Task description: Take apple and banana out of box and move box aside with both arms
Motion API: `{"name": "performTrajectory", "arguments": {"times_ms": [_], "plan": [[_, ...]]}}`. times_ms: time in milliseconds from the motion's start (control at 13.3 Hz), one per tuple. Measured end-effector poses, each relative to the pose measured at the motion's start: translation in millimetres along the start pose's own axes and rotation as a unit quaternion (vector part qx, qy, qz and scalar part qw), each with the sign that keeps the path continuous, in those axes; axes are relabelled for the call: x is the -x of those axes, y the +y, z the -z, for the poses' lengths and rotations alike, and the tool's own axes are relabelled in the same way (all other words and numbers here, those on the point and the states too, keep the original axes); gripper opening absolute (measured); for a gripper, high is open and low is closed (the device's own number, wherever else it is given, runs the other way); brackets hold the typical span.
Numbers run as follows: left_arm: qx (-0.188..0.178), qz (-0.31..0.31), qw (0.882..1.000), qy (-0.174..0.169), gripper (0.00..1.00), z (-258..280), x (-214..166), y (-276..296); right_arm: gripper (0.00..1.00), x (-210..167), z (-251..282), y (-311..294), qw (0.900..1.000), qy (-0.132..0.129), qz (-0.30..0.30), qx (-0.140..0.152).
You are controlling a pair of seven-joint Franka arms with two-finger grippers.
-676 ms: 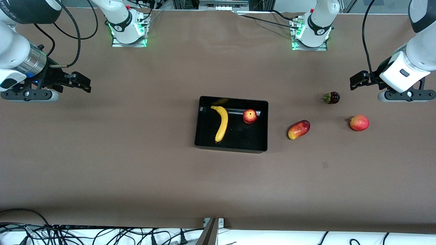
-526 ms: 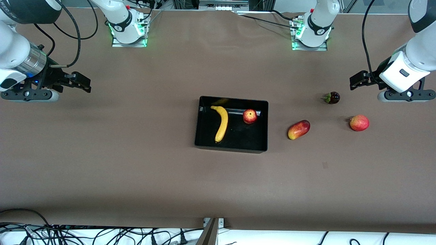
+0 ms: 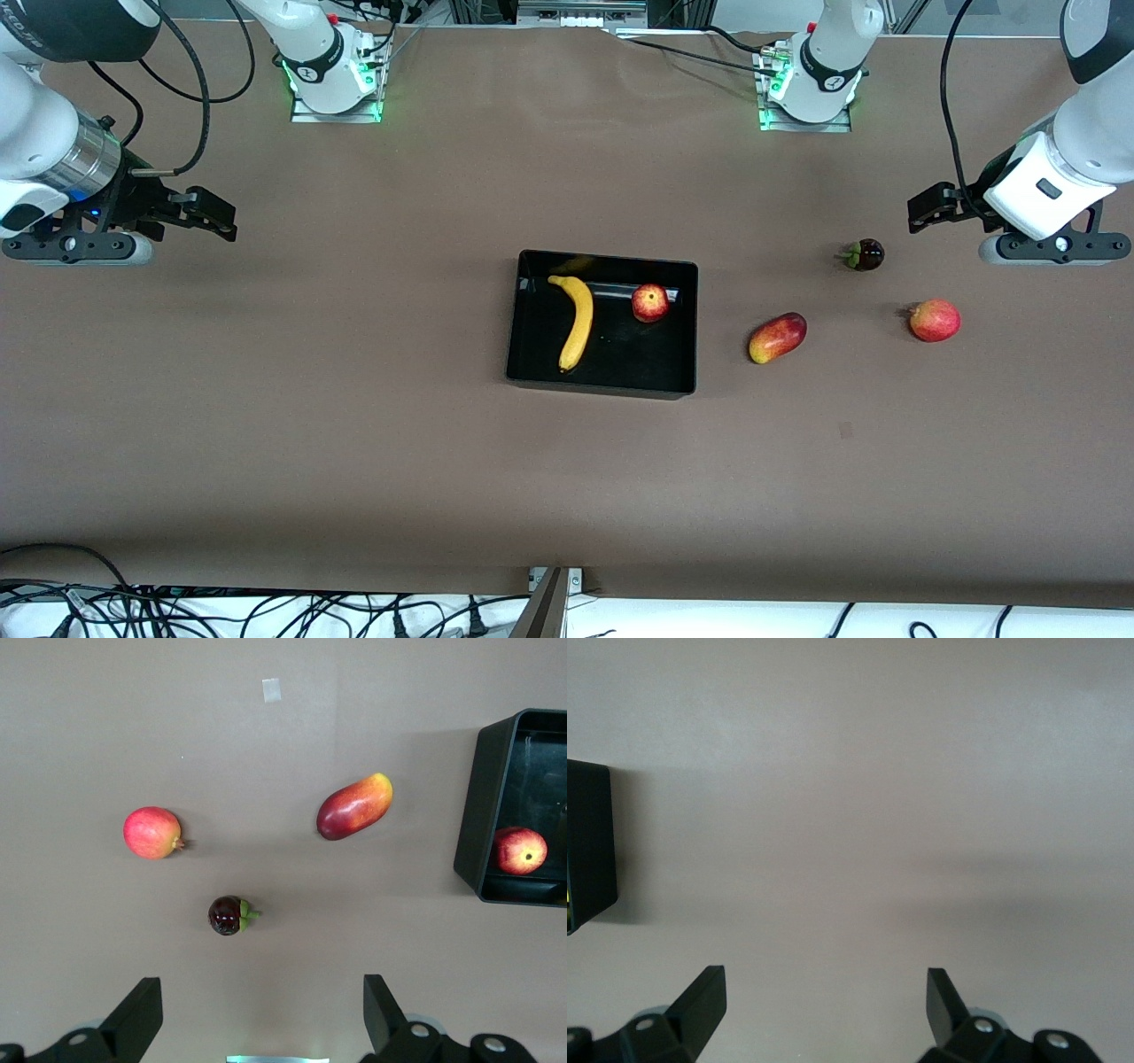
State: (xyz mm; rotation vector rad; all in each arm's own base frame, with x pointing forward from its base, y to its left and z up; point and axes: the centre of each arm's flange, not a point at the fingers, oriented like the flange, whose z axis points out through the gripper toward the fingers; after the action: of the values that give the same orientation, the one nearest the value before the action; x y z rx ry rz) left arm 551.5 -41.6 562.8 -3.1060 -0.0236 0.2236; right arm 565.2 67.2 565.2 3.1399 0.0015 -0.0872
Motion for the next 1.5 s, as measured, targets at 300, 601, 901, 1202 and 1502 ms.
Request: {"name": "performTrajectory", "arguments": {"times_ms": [300, 601, 901, 1202, 1502], "plan": [[0.011, -0.004, 1.0, -0.01, 1.0, -0.6, 2.6, 6.4, 1.0, 0.1, 0.2, 0.0, 1.0, 0.0, 0.0, 0.0], [0.007, -0.025, 1.0, -0.017, 1.0, -5.9, 1.6, 32.9, 1.0, 0.2, 0.4, 0.0, 1.0, 0.0, 0.0, 0.0], [0.002, 0.014, 0.999, -0.048, 1.0, -53.8, -26.4, 113.8, 1.0, 0.2, 0.8, -0.1, 1.0, 0.001, 0.0, 0.0], [0.007, 0.057, 0.998, -0.03, 1.0, -122.4, -52.1, 252.8, 1.0, 0.2, 0.9, -0.1, 1.0, 0.001, 0.0, 0.0], [-0.02, 0.103, 0.994, -0.026, 1.0, -209.0, -50.7, 330.0, 1.0, 0.2, 1.0, -0.1, 1.0, 0.001, 0.0, 0.0]]}}
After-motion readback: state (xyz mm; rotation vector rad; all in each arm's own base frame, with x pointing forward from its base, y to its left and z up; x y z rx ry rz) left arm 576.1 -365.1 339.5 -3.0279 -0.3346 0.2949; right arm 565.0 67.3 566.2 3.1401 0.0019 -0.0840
